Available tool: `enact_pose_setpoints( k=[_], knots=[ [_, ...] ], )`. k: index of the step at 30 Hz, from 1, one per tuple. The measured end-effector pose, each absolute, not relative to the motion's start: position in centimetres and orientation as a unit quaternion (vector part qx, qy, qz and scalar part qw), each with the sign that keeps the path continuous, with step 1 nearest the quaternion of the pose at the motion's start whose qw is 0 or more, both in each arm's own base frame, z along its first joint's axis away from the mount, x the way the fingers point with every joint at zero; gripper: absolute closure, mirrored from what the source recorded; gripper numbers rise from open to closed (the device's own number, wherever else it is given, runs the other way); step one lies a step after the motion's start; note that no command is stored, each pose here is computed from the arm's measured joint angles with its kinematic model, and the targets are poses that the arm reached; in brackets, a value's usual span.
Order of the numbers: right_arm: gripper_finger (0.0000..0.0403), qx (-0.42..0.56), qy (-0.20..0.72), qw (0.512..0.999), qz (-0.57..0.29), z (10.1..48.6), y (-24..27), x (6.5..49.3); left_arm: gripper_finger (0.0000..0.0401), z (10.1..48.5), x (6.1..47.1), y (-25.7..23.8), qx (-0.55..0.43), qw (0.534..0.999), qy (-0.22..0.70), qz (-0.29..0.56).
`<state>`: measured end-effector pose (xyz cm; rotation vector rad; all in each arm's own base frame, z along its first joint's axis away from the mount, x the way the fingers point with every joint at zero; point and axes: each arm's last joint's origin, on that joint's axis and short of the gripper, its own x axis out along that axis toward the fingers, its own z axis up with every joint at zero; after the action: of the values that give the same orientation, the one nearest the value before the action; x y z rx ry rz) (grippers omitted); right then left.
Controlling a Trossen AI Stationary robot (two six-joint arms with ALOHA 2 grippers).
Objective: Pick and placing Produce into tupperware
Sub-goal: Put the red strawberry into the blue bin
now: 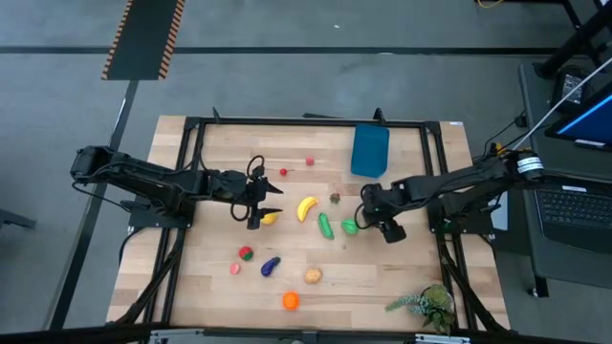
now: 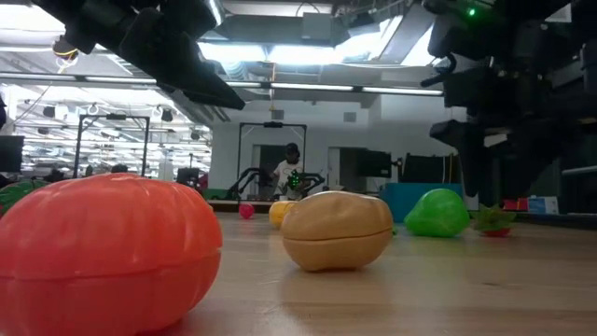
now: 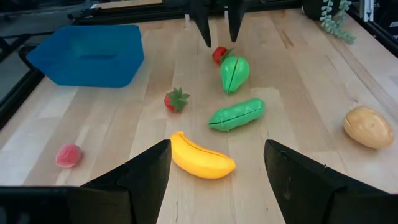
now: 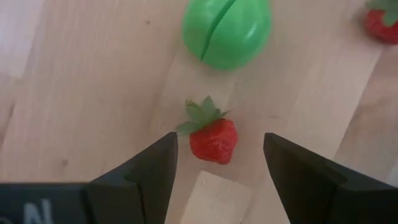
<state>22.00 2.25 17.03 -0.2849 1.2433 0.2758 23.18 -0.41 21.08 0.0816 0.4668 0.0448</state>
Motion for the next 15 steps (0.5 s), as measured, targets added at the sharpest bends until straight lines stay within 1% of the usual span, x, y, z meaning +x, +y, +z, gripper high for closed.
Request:
enact_pose_setpoints(
  k=[15],
  knots=[
    [0.0164,-0.138,0.622,0.761,0.124,14.4,2.4,22.9,0.0152,21.1,23.2,-0.4,0.040,0.972,0.231,0.022]
  ],
)
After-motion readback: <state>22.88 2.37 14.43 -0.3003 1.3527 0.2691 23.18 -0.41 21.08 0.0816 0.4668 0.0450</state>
